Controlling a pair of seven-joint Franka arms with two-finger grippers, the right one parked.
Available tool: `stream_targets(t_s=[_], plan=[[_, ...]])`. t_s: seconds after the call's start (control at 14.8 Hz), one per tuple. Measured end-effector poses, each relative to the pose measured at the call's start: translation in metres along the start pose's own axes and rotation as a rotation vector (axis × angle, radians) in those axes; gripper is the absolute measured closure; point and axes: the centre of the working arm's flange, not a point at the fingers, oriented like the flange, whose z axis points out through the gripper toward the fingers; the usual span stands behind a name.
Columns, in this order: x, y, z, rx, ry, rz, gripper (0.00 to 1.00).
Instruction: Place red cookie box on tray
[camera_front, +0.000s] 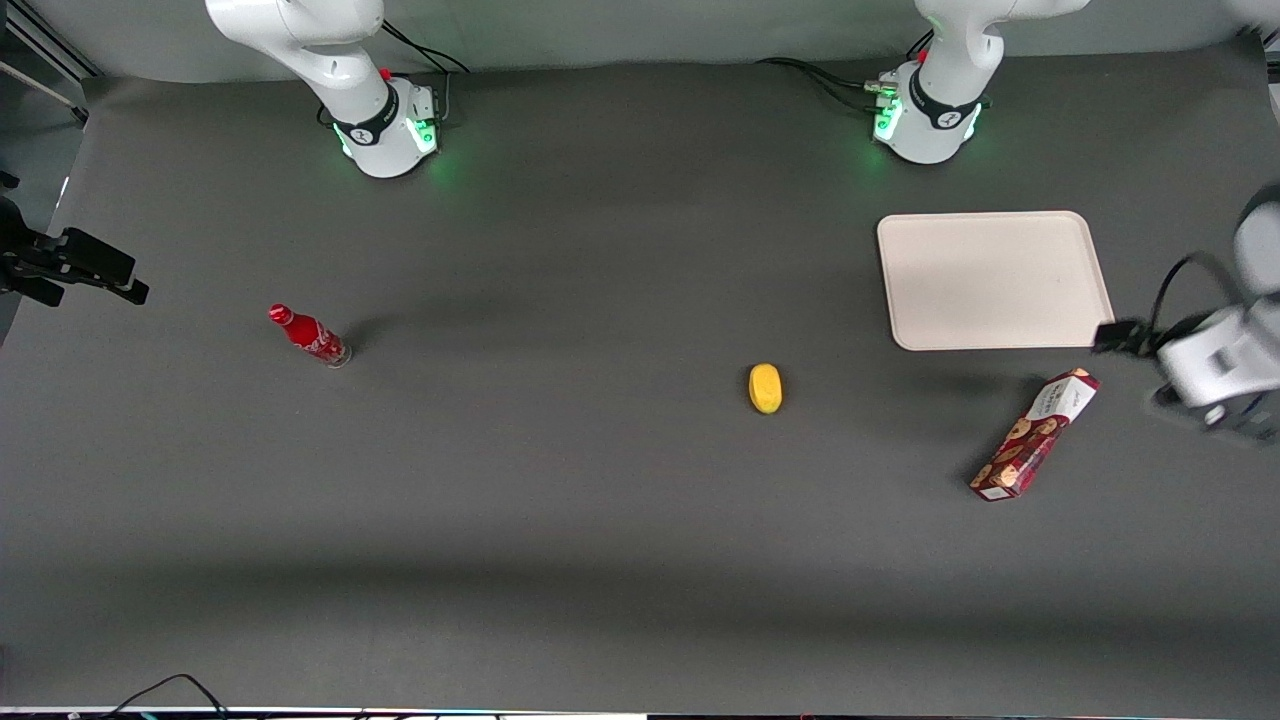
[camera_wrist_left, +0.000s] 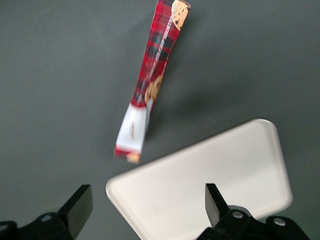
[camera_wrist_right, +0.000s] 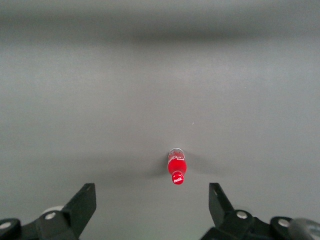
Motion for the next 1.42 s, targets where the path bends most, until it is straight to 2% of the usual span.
stream_targets(t_s=[0.13,0.4,0.67,0.94,1.08,1.15,1.28,1.42], plan=[[0.028,-0.015,0.055,-0.001,-0.005,0.097,0.0],[0.053,-0.033,0.12,0.01,-0.012,0.166,0.0],[0.054,-0.032,0.156,-0.016,-0.056,0.193,0.02],[0.051,-0.03,0.166,-0.029,-0.072,0.198,0.47],[0.05,-0.03,0.165,-0.028,-0.071,0.197,0.66],[0.05,-0.032,0.164,-0.027,-0.068,0.195,0.73],[0.047,-0.039,0.153,-0.022,-0.052,0.176,0.74],[0.045,-0.047,0.117,-0.046,-0.028,0.144,0.78]])
